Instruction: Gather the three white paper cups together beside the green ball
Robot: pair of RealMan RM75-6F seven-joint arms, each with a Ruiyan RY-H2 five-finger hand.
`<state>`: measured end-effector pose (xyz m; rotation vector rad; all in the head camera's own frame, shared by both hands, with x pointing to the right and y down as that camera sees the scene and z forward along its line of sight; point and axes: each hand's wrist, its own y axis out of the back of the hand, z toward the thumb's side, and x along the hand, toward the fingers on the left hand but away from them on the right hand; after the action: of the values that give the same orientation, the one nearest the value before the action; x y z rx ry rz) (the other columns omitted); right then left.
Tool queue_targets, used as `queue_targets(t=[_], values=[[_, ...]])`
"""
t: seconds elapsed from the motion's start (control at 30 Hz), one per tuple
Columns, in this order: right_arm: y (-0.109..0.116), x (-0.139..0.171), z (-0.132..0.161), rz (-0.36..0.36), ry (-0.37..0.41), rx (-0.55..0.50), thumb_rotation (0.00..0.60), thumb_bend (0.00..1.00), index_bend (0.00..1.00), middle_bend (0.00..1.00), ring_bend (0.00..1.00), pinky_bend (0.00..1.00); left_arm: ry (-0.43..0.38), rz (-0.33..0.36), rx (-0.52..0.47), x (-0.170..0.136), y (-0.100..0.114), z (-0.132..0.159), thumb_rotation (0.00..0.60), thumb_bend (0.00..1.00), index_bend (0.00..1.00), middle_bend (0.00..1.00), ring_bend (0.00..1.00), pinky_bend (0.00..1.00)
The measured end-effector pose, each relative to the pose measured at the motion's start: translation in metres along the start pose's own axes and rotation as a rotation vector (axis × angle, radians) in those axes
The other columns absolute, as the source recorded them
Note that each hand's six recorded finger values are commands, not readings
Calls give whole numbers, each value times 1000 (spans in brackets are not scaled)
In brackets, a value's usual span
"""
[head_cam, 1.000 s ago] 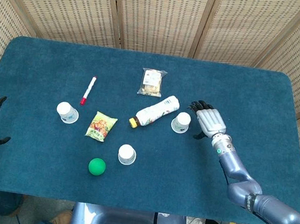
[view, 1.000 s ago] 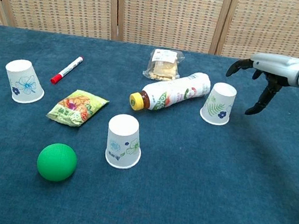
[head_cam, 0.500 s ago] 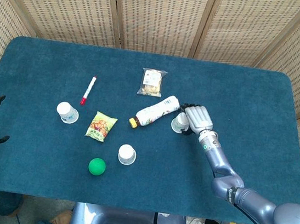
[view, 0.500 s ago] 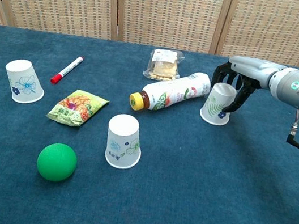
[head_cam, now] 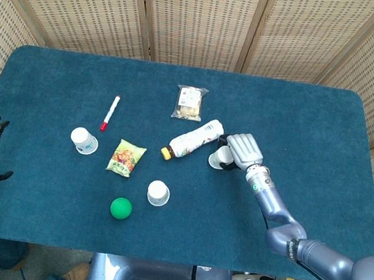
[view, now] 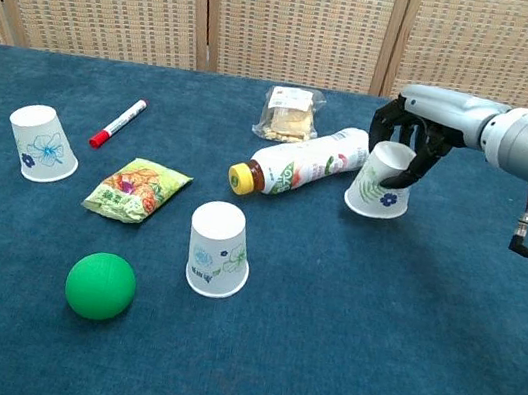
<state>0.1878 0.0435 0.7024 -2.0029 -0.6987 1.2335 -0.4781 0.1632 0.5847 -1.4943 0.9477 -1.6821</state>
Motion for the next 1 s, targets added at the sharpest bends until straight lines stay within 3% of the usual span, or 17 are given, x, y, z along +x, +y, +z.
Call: queue_targets(t=[0.17, 0.4, 0.7, 1.0], values=[[4, 25, 27, 34, 92, 11, 600, 445, 510, 557, 509, 526, -20, 4, -4, -4, 2, 4, 600, 0, 0, 0, 0, 0], [-8, 67, 80, 105, 239, 80, 600, 445, 507, 556, 509, 526, -59, 14, -20, -10, 6, 10, 600, 0, 0, 0, 0, 0], [-34, 58, 112, 130, 276, 141, 600, 448, 507, 555, 509, 526, -69, 22, -47, -12, 11, 7, 600, 0, 0, 0, 0, 0], [-44, 45, 130, 132, 288, 169, 600, 448, 507, 552, 509, 525, -66, 18, -65, -11, 14, 3, 600, 0, 0, 0, 0, 0]])
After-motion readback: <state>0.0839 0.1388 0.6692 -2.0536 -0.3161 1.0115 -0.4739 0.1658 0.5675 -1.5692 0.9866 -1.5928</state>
